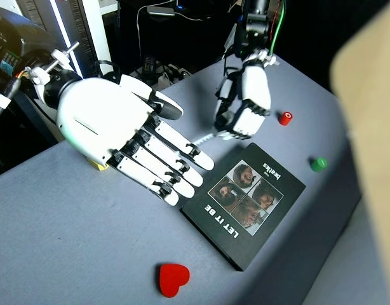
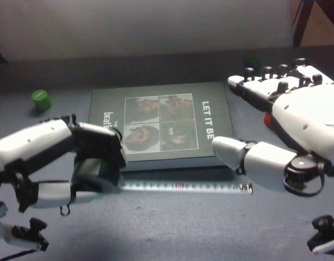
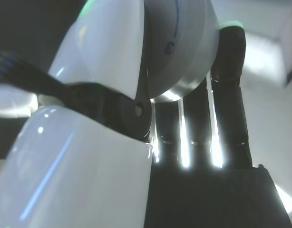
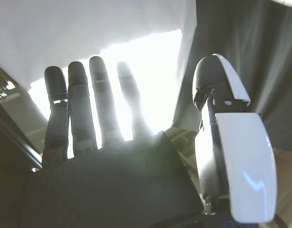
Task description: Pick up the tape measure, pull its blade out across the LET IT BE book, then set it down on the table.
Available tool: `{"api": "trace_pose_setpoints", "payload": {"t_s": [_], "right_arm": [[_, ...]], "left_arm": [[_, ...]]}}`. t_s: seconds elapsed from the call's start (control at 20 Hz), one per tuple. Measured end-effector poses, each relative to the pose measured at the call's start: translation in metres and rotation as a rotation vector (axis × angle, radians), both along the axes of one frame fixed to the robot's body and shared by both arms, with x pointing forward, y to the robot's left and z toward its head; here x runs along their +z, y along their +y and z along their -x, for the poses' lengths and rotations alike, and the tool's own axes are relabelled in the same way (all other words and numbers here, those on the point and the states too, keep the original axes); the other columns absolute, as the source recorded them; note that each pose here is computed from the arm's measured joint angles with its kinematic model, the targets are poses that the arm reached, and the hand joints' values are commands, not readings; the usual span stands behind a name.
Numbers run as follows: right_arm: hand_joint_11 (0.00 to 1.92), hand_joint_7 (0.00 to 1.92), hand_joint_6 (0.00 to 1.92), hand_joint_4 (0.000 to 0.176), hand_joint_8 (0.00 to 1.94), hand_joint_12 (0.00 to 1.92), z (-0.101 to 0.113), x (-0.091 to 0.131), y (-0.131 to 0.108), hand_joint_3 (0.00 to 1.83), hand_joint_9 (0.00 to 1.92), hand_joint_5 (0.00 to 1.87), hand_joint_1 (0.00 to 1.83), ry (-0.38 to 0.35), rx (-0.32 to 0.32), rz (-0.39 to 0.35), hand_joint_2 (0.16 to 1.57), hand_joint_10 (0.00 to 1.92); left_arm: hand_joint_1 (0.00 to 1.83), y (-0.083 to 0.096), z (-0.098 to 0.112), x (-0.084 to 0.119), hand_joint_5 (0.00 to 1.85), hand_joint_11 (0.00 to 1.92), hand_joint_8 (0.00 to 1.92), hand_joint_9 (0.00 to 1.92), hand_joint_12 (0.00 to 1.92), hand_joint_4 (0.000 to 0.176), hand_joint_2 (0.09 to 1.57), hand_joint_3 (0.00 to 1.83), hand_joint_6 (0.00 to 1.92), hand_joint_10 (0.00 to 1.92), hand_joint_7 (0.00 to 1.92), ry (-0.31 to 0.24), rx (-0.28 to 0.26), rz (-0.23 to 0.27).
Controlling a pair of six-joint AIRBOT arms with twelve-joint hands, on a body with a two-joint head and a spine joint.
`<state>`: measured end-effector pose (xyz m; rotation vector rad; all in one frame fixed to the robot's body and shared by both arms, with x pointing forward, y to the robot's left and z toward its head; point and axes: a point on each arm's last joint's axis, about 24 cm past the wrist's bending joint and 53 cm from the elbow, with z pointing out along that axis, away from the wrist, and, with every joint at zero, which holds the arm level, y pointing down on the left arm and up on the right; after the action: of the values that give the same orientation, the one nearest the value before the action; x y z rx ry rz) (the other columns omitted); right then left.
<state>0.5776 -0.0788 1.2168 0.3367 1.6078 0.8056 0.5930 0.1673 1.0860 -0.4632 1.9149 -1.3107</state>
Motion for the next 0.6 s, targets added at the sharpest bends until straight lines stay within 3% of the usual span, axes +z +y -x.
{"api": "trace_pose_setpoints", "payload": {"t_s": [0.15,0.25,0.35,0.6], "right_arm": [[0.00,0.28,0.00,0.004,0.00,0.85,-0.014,0.028,0.003,0.00,0.23,0.25,0.38,-0.065,0.002,-0.019,1.15,0.00],[0.02,0.39,0.01,0.000,0.01,1.03,-0.024,0.044,0.006,0.00,0.32,0.36,0.54,-0.103,-0.002,-0.010,1.12,0.01],[0.17,0.59,0.01,0.000,0.01,1.06,-0.040,0.049,0.014,0.00,0.51,0.50,0.71,-0.091,-0.011,0.001,1.15,0.02],[0.30,0.72,0.03,0.000,0.01,1.07,-0.066,0.054,0.025,0.00,0.65,0.65,0.88,-0.039,-0.032,-0.019,1.14,0.03]], "left_arm": [[1.48,0.001,-0.014,0.018,0.81,0.86,0.80,0.96,1.56,0.000,1.12,0.00,1.15,1.04,0.92,-0.004,0.023,-0.020],[1.48,0.003,-0.028,0.029,0.81,0.85,0.79,0.96,1.57,0.000,1.12,0.00,1.15,1.05,0.93,-0.017,0.039,-0.036],[1.48,0.004,-0.046,0.044,0.81,0.86,0.77,0.96,1.56,0.000,1.12,0.00,1.13,1.04,0.97,-0.025,0.059,-0.032],[1.48,-0.002,-0.068,0.059,0.81,0.86,0.74,0.98,1.55,0.000,1.11,0.00,1.11,1.02,0.98,-0.033,0.075,-0.029]]}}
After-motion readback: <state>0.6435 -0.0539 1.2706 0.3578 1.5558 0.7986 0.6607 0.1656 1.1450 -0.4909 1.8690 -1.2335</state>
